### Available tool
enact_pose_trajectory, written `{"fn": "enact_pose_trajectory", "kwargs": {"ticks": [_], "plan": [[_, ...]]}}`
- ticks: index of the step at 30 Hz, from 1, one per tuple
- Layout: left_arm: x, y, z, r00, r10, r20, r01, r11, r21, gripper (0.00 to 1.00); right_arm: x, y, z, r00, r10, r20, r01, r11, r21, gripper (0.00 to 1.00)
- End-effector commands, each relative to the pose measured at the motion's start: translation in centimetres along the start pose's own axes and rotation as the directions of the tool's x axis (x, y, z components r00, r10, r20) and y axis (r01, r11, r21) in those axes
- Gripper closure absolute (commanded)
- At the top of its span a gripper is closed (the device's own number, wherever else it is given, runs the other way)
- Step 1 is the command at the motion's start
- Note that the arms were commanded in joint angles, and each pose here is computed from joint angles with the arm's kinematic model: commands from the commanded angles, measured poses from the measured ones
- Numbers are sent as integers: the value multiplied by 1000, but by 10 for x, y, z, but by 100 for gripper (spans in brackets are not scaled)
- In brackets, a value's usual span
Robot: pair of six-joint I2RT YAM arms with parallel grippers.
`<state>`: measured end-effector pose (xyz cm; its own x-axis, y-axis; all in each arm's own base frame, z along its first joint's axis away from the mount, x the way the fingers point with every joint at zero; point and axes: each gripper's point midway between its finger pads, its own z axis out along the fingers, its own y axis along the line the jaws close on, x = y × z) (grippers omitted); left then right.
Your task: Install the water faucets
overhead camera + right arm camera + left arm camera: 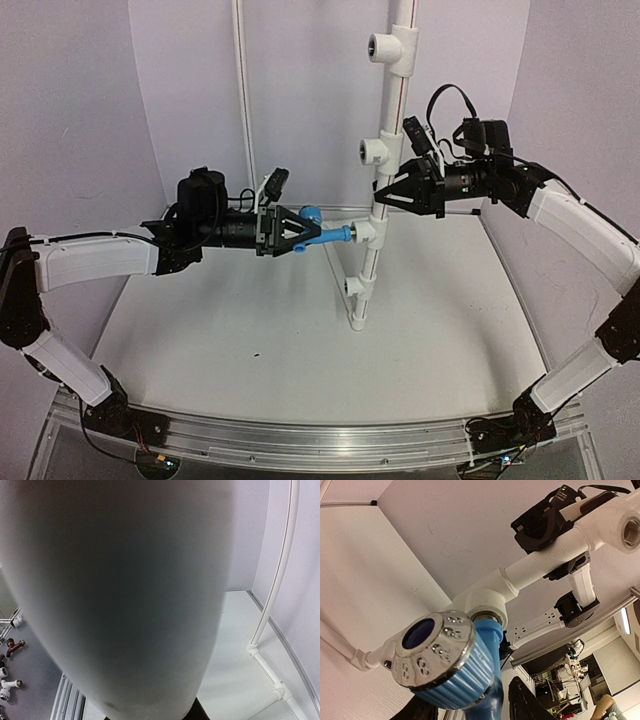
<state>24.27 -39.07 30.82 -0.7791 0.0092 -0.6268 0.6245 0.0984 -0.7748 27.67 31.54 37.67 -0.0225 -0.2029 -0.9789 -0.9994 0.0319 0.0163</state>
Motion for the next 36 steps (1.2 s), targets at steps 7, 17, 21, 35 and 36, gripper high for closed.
{"fn": "enact_pose_trajectory", "kwargs": {"ticks": [7,17,21,35,36], "plan": [[-19,-19,-15,916,399,39,-395,915,-77,61,4,17,-4,976,214,-45,-216,976,-37,100],[7,-16,-7,607,778,-161,-794,581,-180,66,4,16,-4,975,215,-46,-217,976,-33,100],[25,-6,4,422,860,-286,-906,388,-171,65,4,15,-4,975,217,-46,-219,975,-29,100],[14,-28,-1,343,901,-265,-934,297,-199,42,7,15,-3,975,217,-51,-219,975,-30,100],[14,-31,1,374,892,-254,-924,332,-192,35,8,14,-3,975,217,-52,-219,975,-30,100]]}}
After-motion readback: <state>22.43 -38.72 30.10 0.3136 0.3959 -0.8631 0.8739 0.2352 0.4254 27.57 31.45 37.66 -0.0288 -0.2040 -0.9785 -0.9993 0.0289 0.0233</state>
